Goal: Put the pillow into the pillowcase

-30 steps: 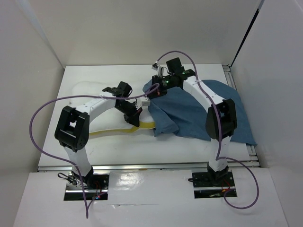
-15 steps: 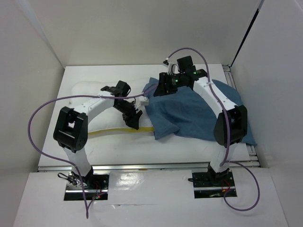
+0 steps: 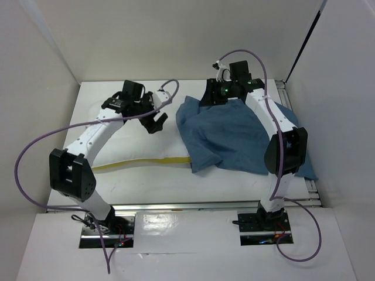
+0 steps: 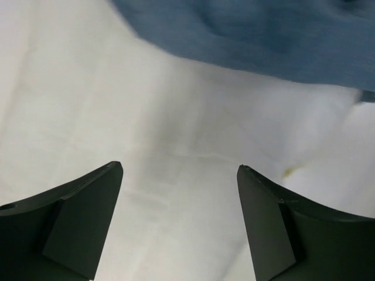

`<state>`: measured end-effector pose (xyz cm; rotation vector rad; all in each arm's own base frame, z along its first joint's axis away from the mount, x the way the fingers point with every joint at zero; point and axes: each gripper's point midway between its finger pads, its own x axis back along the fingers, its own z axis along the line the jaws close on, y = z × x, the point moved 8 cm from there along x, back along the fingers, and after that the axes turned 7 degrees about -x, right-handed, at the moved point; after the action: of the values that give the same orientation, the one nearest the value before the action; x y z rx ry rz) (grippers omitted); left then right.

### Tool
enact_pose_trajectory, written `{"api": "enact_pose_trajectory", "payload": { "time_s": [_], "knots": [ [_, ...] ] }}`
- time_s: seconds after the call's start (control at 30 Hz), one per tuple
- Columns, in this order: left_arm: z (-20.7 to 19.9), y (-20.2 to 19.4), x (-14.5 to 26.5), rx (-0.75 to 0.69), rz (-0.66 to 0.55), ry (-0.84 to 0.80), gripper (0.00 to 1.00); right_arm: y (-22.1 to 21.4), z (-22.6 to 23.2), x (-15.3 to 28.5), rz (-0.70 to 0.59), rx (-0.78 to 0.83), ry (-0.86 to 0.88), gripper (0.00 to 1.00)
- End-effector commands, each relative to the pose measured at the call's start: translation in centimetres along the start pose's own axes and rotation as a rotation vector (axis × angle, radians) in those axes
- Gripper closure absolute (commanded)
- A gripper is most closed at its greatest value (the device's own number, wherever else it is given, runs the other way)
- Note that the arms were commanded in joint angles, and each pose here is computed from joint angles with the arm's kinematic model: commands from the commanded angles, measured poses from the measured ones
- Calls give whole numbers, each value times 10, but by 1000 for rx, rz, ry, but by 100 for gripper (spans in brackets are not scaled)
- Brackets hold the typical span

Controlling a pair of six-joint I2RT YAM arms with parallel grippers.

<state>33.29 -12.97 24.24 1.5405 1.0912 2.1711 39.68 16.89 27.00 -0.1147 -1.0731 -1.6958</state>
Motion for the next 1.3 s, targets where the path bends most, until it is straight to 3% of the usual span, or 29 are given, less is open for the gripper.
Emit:
{"api": "enact_pose_trajectory", "payload": {
  "time_s": [0.0, 0.13, 0.3, 0.43, 0.57, 0.83, 0.93, 0.97, 1.0, 1.07, 1.27],
  "knots": [
    [62, 7, 3, 31, 3, 287, 6, 13, 8, -5, -19, 61, 75, 47],
    [113, 4, -12, 89, 6, 418, 1, 14, 8, -9, -21, 74, 55, 47],
    [163, 3, -46, 112, -22, 411, 1, 13, 0, -20, -20, 71, 10, 41],
    [181, 14, -63, 81, -56, 357, 1, 25, -6, -30, -38, 70, -10, 36],
    [178, -8, -95, 119, -24, 189, 3, 35, -13, -44, -42, 58, -18, 33],
    [150, -44, -107, 151, 7, -53, 14, 56, -55, -65, -76, -4, -76, 26],
    [144, -49, -108, 153, 23, -87, 36, 58, -76, -76, -78, -44, -91, 23],
    [143, -51, -109, 165, 36, -101, 48, 53, -85, -85, -60, -57, -96, 22],
    [142, -52, -110, 162, 37, -116, 76, 52, -87, -89, -57, -72, -97, 20],
    [142, -55, -112, 168, 51, -118, 100, 48, -93, -97, -41, -94, -92, 19],
    [137, -58, -106, 108, 58, -118, 100, 48, -103, -117, -38, -136, -44, 16]
  ]
}}
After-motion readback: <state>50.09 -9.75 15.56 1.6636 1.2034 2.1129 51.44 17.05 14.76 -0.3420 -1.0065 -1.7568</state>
